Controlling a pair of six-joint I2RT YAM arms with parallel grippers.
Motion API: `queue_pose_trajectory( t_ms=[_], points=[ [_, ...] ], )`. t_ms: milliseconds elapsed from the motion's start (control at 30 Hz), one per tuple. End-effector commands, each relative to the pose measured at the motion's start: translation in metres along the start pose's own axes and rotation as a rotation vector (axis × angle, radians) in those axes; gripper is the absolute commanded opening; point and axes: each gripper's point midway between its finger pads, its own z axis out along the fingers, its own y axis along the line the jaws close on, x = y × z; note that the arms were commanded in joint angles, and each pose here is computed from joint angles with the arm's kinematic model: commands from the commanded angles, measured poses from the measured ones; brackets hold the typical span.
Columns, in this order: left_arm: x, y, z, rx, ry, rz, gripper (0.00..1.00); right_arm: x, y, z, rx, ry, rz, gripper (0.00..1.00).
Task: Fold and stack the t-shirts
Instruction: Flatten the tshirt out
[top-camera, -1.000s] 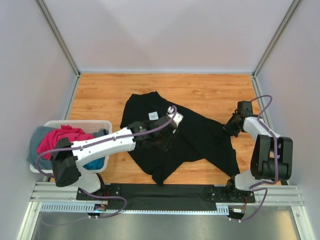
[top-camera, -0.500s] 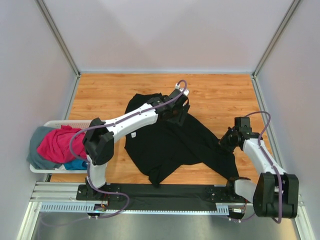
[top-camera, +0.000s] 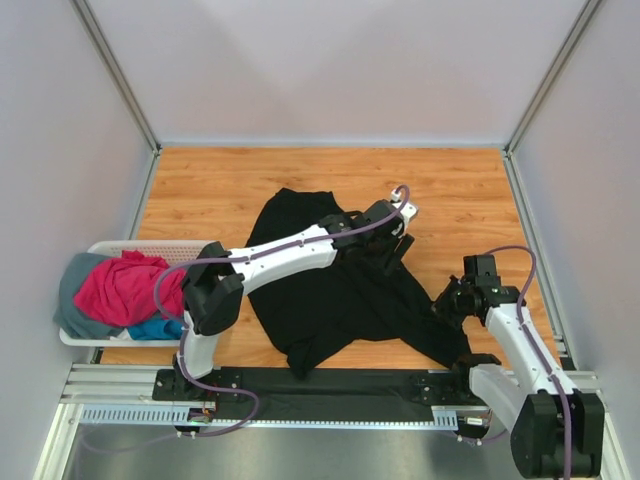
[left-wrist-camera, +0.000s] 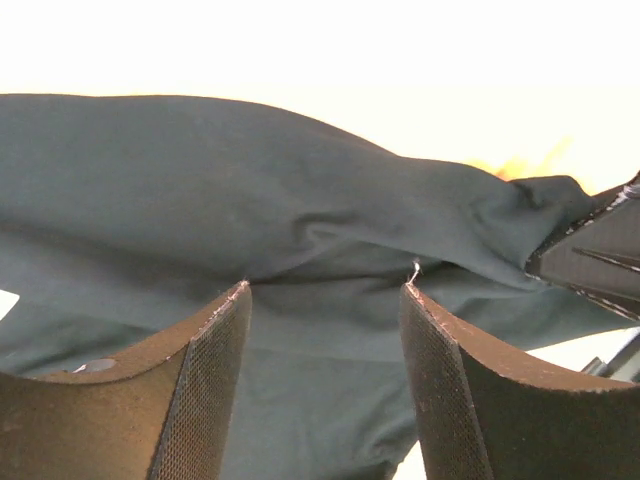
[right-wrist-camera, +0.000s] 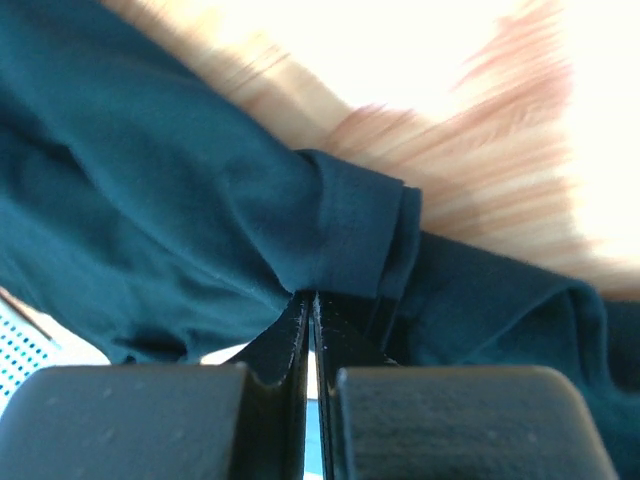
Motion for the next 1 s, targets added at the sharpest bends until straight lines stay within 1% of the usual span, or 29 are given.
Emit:
queue_pose_trajectory(
  t_ms=[0, 100, 133, 233, 267, 300, 333, 367, 433, 500, 533, 600, 633, 700, 733, 767, 800, 867, 933, 967],
  points=[
    [-0.003, 0.004, 0.007, 0.016, -0.012, -0.003, 0.68, -0.011, 0.028, -0.030, -0.063, -0.052, -0.038, 0.00],
    [0.006, 0.014, 0.010, -0.046, 0.005, -0.035, 0.68, -0.012, 0.048, -0.046, -0.129, -0.086, -0.094, 0.00],
    [0.007, 0.022, 0.012, -0.094, 0.006, -0.062, 0.68, -0.014, 0.056, -0.052, -0.147, -0.101, -0.105, 0.00],
    [0.020, 0.042, 0.012, -0.167, 0.058, -0.143, 0.67, -0.004, 0.064, -0.055, -0.145, -0.110, -0.169, 0.01],
    [0.029, 0.047, 0.012, -0.177, 0.089, -0.174, 0.66, 0.000, 0.064, -0.054, -0.138, -0.103, -0.168, 0.00],
    [0.030, 0.058, 0.013, -0.192, 0.095, -0.245, 0.66, 0.009, 0.064, -0.050, -0.133, -0.081, -0.196, 0.00],
    [0.032, 0.062, 0.011, -0.194, 0.101, -0.272, 0.65, 0.015, 0.063, -0.047, -0.128, -0.064, -0.204, 0.00],
    [0.038, 0.068, 0.012, -0.203, 0.114, -0.288, 0.65, 0.024, 0.058, -0.041, -0.113, -0.037, -0.197, 0.00],
    [0.039, 0.078, 0.008, -0.224, 0.111, -0.299, 0.65, 0.042, 0.055, -0.032, -0.098, 0.020, -0.252, 0.00],
    [0.042, 0.083, 0.006, -0.251, 0.114, -0.285, 0.65, 0.057, 0.043, -0.022, -0.029, 0.080, -0.306, 0.09],
    [0.043, 0.085, 0.004, -0.260, 0.117, -0.282, 0.65, 0.061, 0.038, -0.020, -0.003, 0.101, -0.327, 0.21],
    [0.046, 0.087, 0.004, -0.274, 0.127, -0.282, 0.65, 0.067, 0.028, -0.018, 0.072, 0.139, -0.372, 0.37],
    [0.049, 0.089, 0.004, -0.283, 0.134, -0.282, 0.65, 0.066, 0.025, -0.018, 0.095, 0.137, -0.385, 0.52],
    [0.052, 0.092, 0.003, -0.301, 0.139, -0.284, 0.65, 0.053, 0.027, -0.029, 0.139, 0.087, -0.409, 0.63],
    [0.054, 0.095, 0.001, -0.314, 0.140, -0.285, 0.65, 0.046, 0.032, -0.035, 0.141, 0.054, -0.403, 0.72],
    [0.056, 0.096, 0.000, -0.325, 0.142, -0.286, 0.65, 0.035, 0.036, -0.040, 0.151, 0.000, -0.401, 0.73],
    [0.056, 0.098, -0.001, -0.331, 0.140, -0.288, 0.65, 0.026, 0.053, -0.054, 0.109, -0.043, -0.395, 0.73],
    [0.056, 0.101, -0.005, -0.336, 0.131, -0.295, 0.65, 0.012, 0.065, -0.067, 0.096, -0.122, -0.363, 0.73],
    [0.055, 0.102, -0.005, -0.334, 0.127, -0.300, 0.65, 0.000, 0.078, -0.080, 0.063, -0.195, -0.302, 0.73],
    [0.055, 0.102, -0.005, -0.334, 0.127, -0.301, 0.65, -0.008, 0.077, -0.082, 0.074, -0.240, -0.277, 0.75]
  ],
)
